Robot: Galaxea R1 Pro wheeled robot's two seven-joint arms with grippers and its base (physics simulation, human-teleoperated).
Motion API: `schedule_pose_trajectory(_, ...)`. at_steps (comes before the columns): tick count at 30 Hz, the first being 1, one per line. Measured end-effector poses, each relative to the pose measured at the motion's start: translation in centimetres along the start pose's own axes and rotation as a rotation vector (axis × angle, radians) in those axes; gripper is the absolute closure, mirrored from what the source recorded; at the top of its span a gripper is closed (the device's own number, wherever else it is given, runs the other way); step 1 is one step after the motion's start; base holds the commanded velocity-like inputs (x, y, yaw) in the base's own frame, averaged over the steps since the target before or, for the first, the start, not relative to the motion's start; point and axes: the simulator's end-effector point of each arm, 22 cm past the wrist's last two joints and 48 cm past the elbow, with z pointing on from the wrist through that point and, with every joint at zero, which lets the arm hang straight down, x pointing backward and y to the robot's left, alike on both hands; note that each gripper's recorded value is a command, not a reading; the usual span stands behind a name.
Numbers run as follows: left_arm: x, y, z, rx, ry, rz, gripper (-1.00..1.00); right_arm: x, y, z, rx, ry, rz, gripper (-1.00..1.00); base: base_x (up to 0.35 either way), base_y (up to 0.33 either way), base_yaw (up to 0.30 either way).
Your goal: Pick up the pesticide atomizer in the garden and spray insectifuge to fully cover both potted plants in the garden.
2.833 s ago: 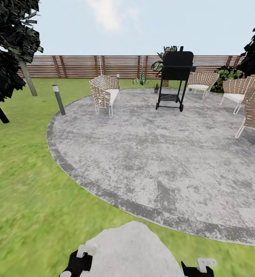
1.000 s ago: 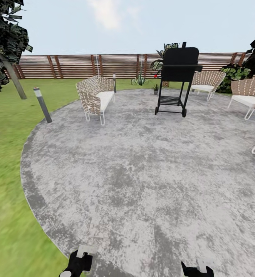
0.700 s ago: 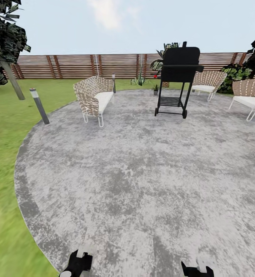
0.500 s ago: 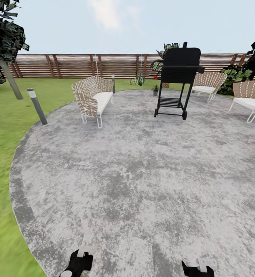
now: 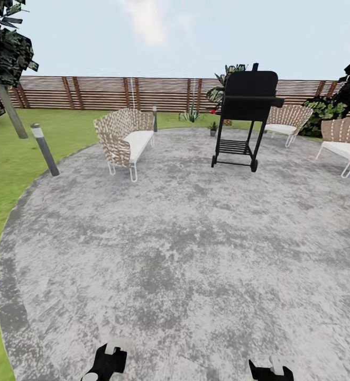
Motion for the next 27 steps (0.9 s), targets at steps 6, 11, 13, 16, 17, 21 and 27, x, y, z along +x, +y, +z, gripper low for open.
schedule_pose_trajectory(6,0.00,0.00,0.00,0.000,0.000,0.000,1.00,-0.01,0.00,0.00,0.000,0.000,0.000,-1.00,0.334,-0.088,0.000)
schedule_pose_trajectory(11,0.00,0.00,0.00,0.000,0.000,-0.001,1.00,0.00,0.00,0.00,0.000,0.000,0.000,-1.00,0.334,-0.062,0.000)
schedule_pose_trajectory(13,0.00,0.01,0.00,0.000,0.000,-0.001,1.00,-0.01,0.00,0.00,0.000,0.000,0.000,-1.00,0.334,-0.008,0.000)
schedule_pose_trajectory(16,0.00,0.01,0.00,0.000,0.000,0.000,1.00,0.00,0.00,0.00,0.000,0.000,0.000,-1.00,0.334,-0.002,0.000)
schedule_pose_trajectory(17,0.00,0.01,0.00,0.000,0.000,-0.001,1.00,0.00,0.00,0.00,0.000,0.000,0.000,-1.00,0.334,0.000,0.000)
schedule_pose_trajectory(21,0.00,0.01,0.00,0.000,0.000,0.000,1.00,-0.01,0.01,0.00,0.000,0.000,0.000,-1.00,0.335,0.000,0.000)
schedule_pose_trajectory(27,0.00,0.01,0.00,0.000,0.000,-0.001,1.00,0.00,0.00,0.00,0.000,0.000,0.000,-1.00,0.335,0.000,0.000)
